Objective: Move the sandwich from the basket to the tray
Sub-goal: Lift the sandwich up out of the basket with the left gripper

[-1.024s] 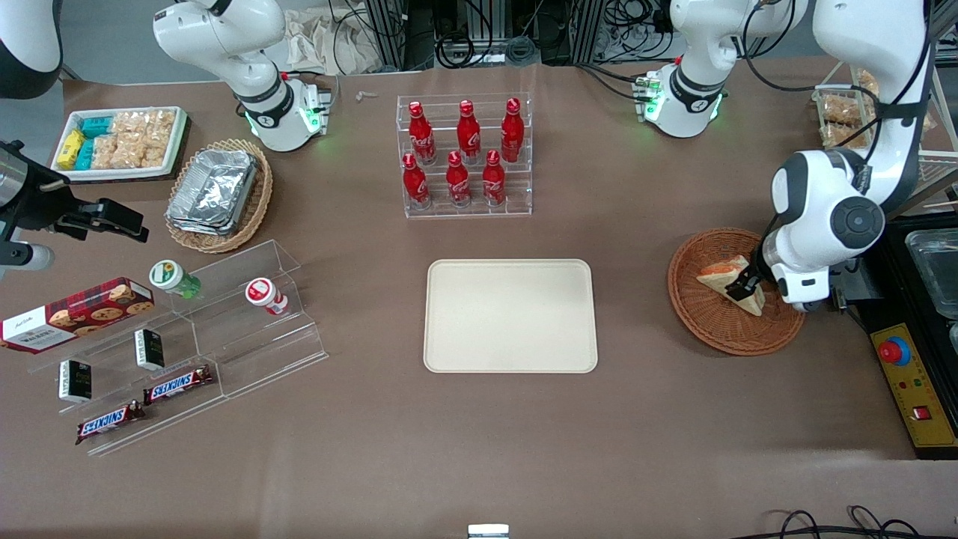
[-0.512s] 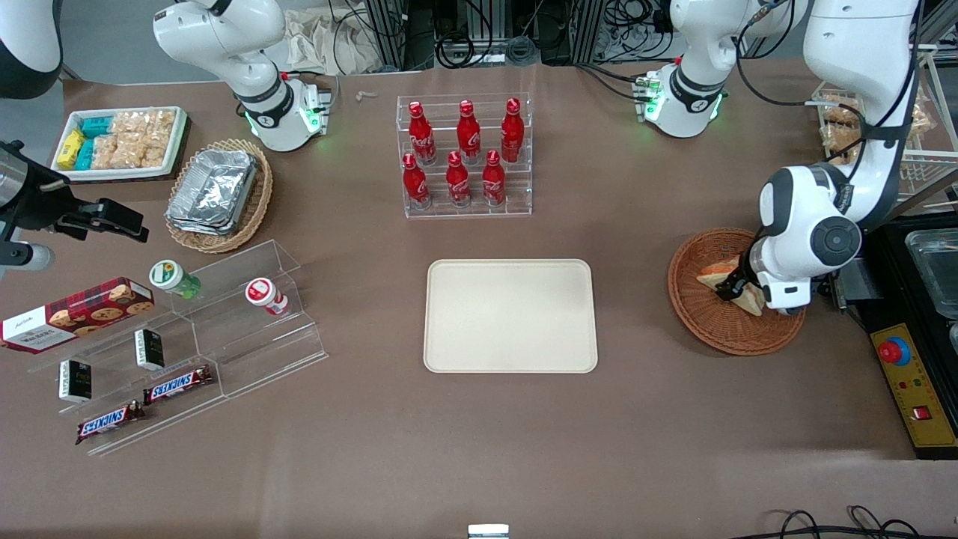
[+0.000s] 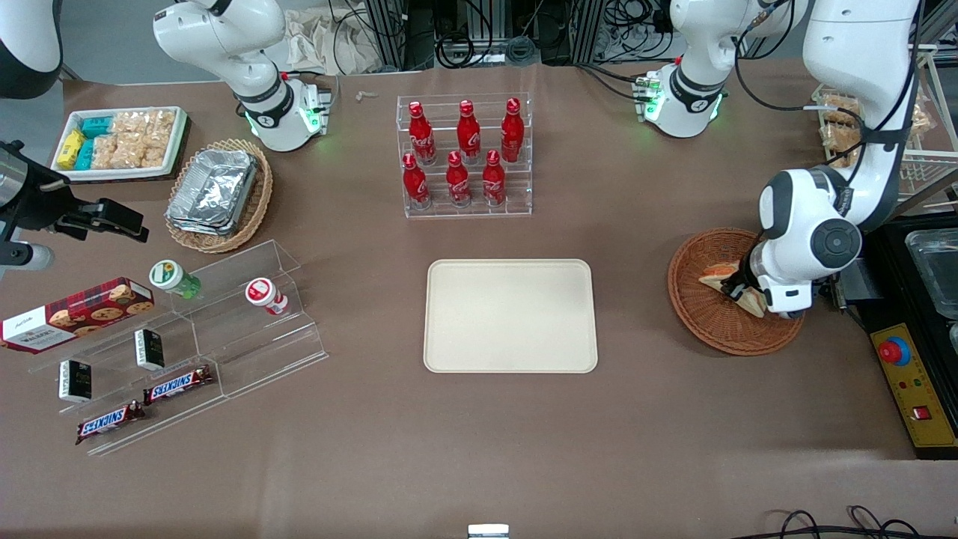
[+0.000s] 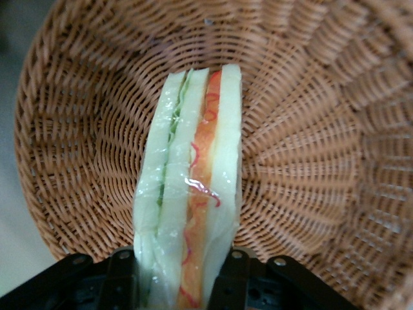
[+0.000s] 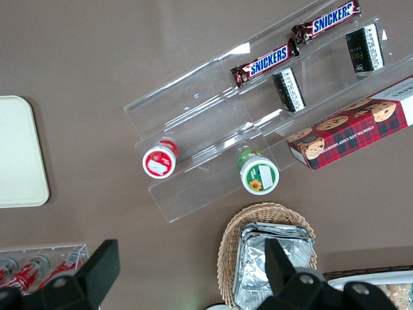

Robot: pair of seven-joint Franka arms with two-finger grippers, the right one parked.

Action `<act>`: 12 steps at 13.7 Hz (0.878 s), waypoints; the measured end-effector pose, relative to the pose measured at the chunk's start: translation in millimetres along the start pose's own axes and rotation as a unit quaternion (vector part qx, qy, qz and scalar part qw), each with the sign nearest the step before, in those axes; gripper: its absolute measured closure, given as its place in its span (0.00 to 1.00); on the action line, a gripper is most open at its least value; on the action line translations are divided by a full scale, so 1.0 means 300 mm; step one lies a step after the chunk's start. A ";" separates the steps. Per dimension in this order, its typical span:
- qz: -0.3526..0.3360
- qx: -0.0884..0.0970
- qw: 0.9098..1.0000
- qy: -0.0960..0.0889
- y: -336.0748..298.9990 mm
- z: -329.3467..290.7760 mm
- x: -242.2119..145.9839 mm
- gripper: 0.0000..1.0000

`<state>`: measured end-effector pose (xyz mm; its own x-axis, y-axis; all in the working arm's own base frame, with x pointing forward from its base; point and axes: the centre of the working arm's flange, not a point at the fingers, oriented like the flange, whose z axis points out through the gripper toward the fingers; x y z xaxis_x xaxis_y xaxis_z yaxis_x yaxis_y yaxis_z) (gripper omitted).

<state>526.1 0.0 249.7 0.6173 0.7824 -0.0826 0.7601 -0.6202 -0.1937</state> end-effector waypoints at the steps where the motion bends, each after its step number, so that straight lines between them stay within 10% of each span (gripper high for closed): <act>1: 0.004 0.001 1.000 -0.001 0.008 -0.059 -0.011 0.64; 8: 0.095 0.008 0.995 0.004 0.197 -0.559 -0.273 0.80; 12: 0.213 0.001 0.977 -0.001 0.271 -0.714 -0.431 0.80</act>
<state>551.5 -163.6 454.0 0.8774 0.4529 -0.1580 0.4336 -0.8897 -0.1426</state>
